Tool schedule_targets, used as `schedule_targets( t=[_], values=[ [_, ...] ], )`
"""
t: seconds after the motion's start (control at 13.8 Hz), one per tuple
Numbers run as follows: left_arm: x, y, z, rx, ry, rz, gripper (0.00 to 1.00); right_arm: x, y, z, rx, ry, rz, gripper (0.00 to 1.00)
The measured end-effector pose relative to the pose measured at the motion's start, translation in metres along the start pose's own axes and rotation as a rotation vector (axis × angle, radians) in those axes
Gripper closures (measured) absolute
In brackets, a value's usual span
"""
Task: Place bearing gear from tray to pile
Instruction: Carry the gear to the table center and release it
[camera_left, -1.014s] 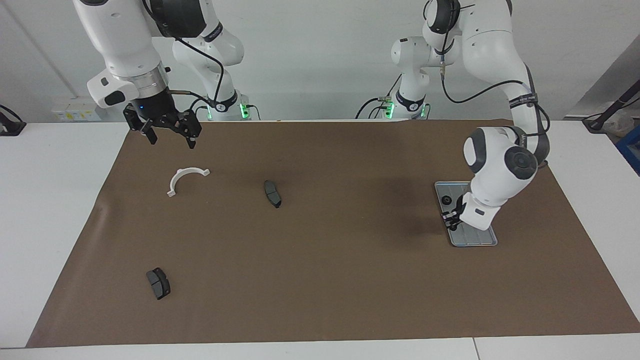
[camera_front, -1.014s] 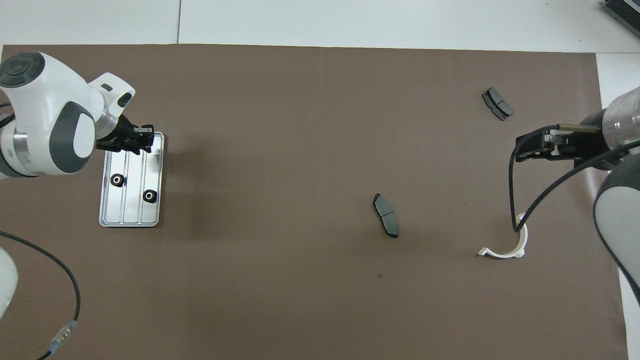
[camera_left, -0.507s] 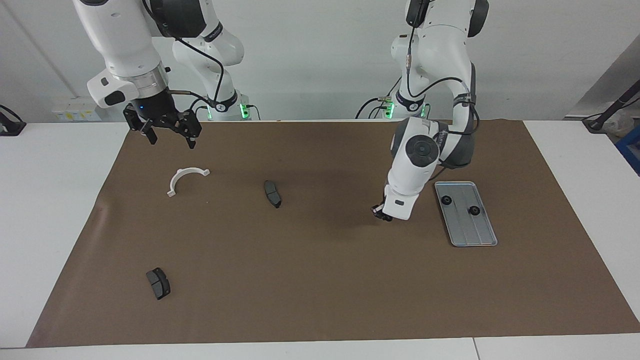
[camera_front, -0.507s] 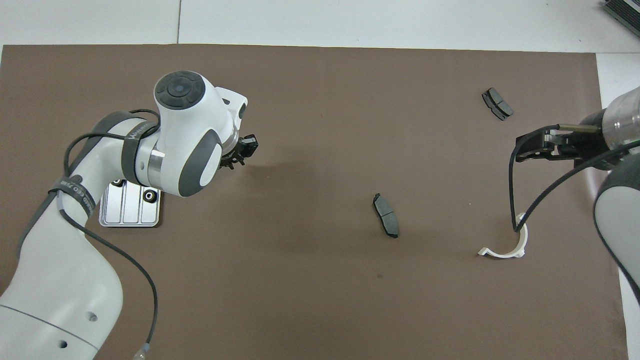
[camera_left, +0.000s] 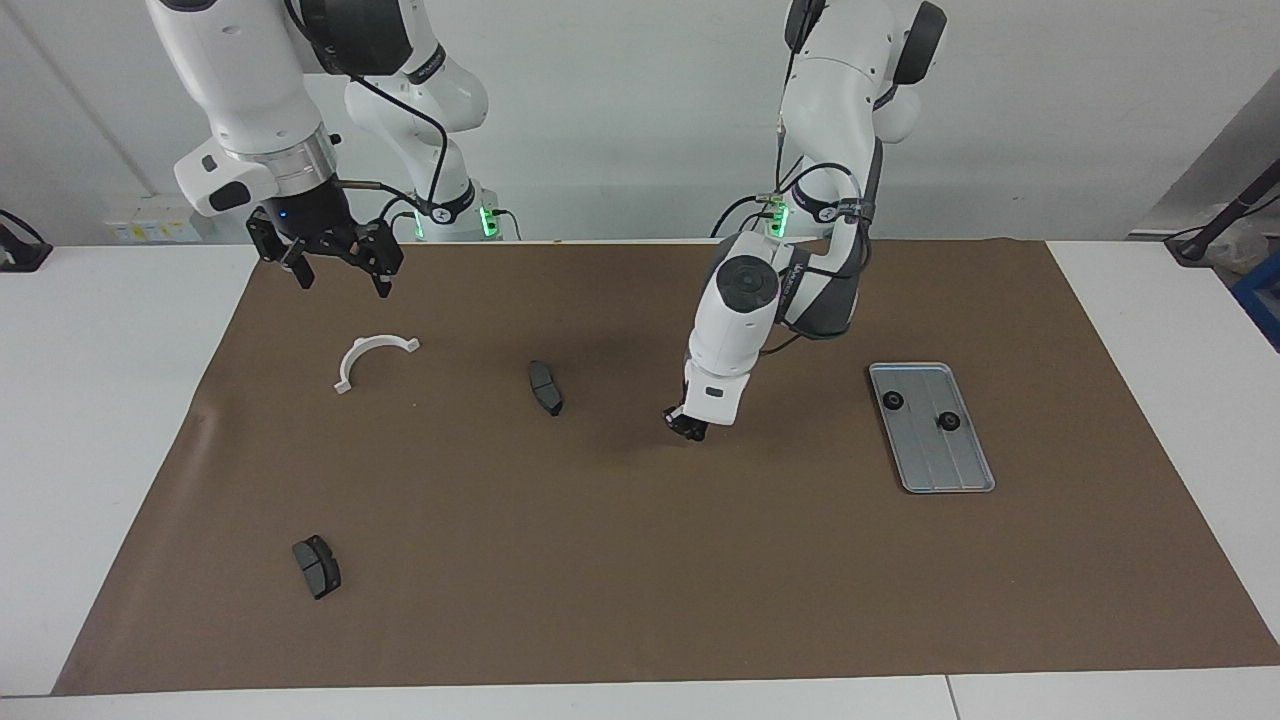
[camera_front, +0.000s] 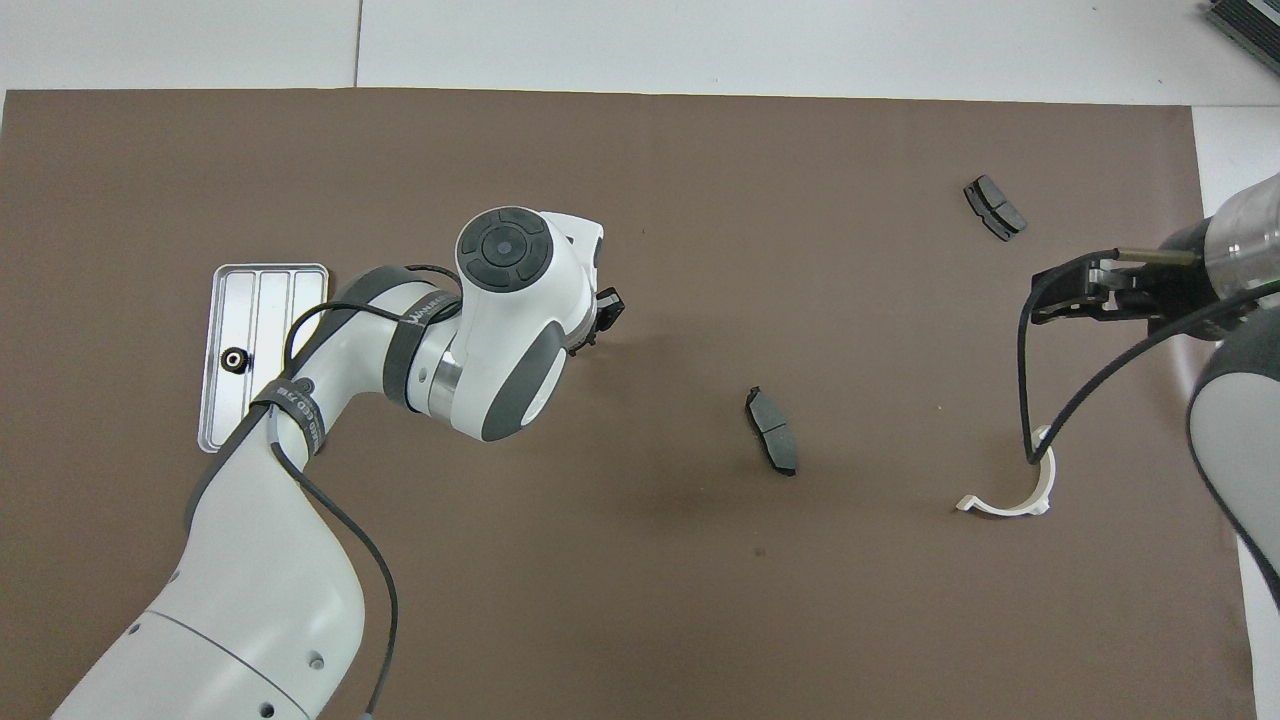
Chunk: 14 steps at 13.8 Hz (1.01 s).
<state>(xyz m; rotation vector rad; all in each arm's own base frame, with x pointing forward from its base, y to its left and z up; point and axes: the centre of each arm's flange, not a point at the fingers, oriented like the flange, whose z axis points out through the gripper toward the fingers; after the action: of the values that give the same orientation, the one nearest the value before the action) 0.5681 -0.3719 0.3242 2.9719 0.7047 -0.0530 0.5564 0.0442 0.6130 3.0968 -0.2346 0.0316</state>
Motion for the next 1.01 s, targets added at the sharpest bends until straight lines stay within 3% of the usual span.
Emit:
schedule_targets(
  t=[0.07, 0.14, 0.43, 0.72, 1.01],
  values=[
    [-0.001, 0.001, 0.001, -0.002, 0.001, -0.001, 0.72, 0.0, 0.0, 0.0, 0.0, 0.0, 0.0, 0.0],
    [0.0, 0.001, 0.0, -0.003, 0.003, -0.002, 0.64, 0.0, 0.0, 0.0, 0.0, 0.0, 0.0, 0.0],
    [0.004, 0.003, -0.007, -0.016, 0.012, -0.004, 0.2, 0.0, 0.0, 0.0, 0.0, 0.0, 0.0, 0.0],
    [0.037, -0.012, -0.049, -0.004, 0.019, 0.01, 0.22, 0.0, 0.0, 0.0, 0.0, 0.0, 0.001, 0.0],
    [0.143, -0.104, -0.101, 0.011, 0.014, 0.104, 0.23, -0.001, -0.002, 0.0, -0.001, -0.003, -0.005, 0.0]
  ],
)
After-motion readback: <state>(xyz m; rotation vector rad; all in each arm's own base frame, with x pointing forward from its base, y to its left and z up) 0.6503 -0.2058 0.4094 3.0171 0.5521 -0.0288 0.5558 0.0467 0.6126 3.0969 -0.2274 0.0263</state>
